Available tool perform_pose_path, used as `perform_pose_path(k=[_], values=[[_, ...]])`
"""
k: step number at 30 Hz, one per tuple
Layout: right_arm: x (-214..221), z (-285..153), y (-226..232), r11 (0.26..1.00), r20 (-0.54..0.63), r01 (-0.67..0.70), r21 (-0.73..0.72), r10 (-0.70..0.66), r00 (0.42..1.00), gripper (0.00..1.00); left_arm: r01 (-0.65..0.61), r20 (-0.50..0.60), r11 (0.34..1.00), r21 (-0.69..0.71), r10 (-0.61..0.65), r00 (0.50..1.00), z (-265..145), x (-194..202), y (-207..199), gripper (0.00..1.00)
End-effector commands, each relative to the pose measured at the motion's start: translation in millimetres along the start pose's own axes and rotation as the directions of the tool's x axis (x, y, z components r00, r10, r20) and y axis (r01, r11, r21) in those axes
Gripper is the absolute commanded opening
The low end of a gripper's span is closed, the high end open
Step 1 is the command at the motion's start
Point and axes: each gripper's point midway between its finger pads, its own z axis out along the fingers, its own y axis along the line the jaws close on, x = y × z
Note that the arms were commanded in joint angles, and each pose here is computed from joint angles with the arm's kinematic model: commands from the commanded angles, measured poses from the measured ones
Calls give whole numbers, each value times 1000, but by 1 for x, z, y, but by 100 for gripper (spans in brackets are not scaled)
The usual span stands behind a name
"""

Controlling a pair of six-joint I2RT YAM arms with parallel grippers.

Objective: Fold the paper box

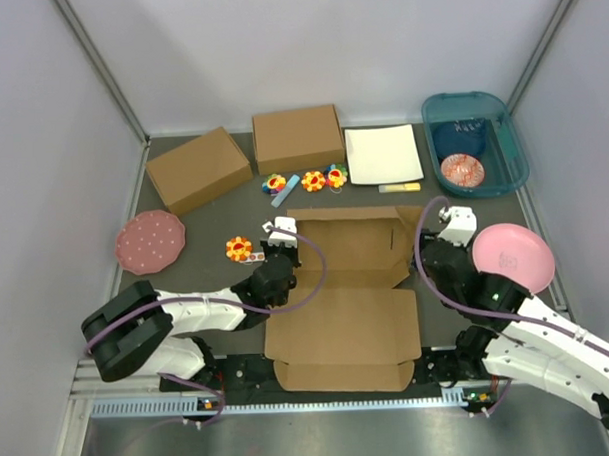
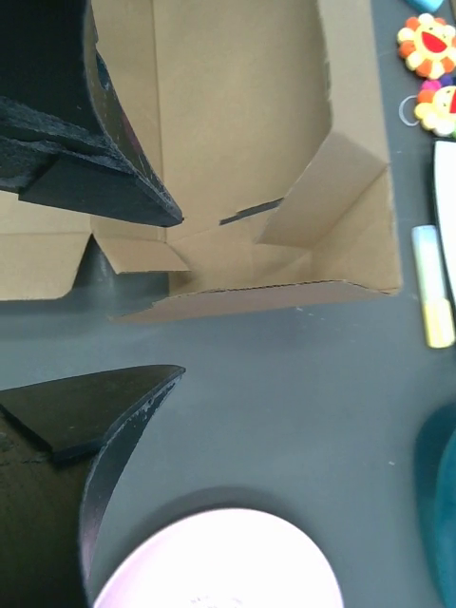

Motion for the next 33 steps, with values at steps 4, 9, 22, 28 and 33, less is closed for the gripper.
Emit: perform_pose_path(k=[4, 9, 22, 28, 33], values=[[31, 10, 1, 996, -64, -87, 14, 88, 994, 60, -25, -64, 999, 32, 27, 998, -6, 17, -1, 0], [32, 24, 0, 996, -58, -83, 31, 84, 995, 60, -36, -69, 998, 42, 39, 997, -6, 18, -2, 0], [44, 40, 17, 990, -141, -110, -88, 97, 985, 13, -2, -22, 999, 54, 4, 1000, -10, 11, 0, 0], [29, 22, 35, 962, -146, -168, -217, 138, 980, 0, 8, 20, 999, 48, -9, 1000, -7, 2, -1, 0], [24, 12, 49, 942, -190, -179, -283, 128, 973, 0, -21, 46, 999, 29, 20, 999, -7, -5, 0, 0]])
